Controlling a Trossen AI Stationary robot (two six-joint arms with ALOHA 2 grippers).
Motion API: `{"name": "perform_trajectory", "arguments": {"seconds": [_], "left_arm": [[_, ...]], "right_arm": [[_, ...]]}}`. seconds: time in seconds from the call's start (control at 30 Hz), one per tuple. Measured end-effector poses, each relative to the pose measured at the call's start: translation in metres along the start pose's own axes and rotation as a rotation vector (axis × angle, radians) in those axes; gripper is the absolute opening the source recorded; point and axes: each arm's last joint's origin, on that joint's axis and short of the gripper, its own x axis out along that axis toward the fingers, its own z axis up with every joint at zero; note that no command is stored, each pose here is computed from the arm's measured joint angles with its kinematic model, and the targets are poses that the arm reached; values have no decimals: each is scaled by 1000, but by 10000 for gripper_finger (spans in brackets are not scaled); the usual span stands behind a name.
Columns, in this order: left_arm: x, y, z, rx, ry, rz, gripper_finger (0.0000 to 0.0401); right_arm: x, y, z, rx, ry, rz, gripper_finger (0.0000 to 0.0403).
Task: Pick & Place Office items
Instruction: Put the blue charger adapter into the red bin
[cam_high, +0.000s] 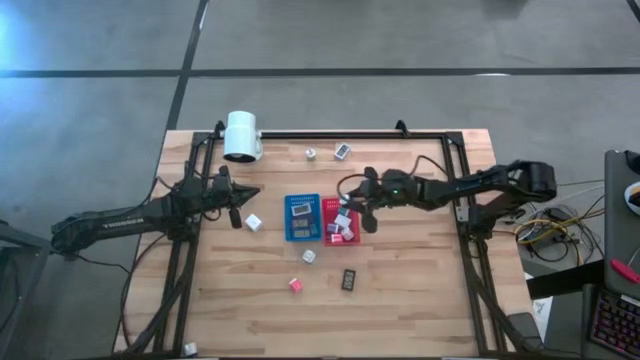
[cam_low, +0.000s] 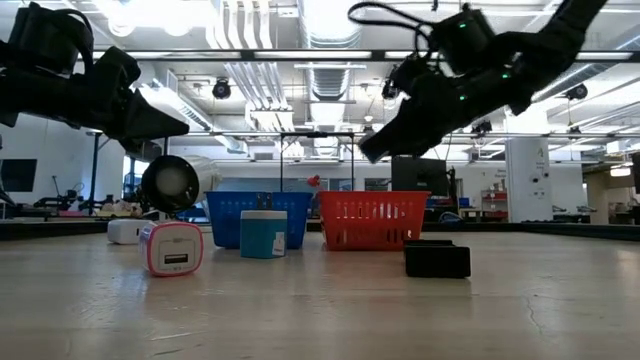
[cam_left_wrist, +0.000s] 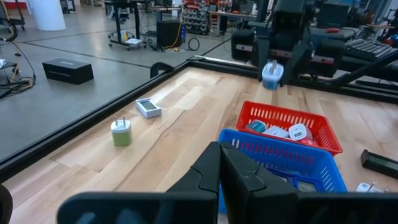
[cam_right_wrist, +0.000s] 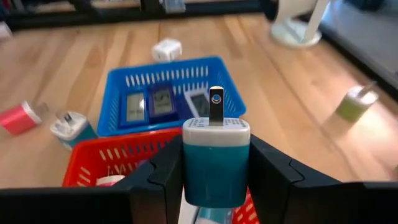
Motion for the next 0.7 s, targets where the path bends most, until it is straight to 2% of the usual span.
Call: {"name": "perform_trajectory", "arguments": {"seconds": [0.23,0.47,0.7], "left_arm": [[0,0,-1,2,7,1,12],[0,0,-1,2,14,4,12],[0,0,0,-13,4,3,12]], "right_arm": [[28,7,8,-11,173,21,130],[51,24,5,-101,357,75,130],[63,27,2,-116,425,84,130]]}}
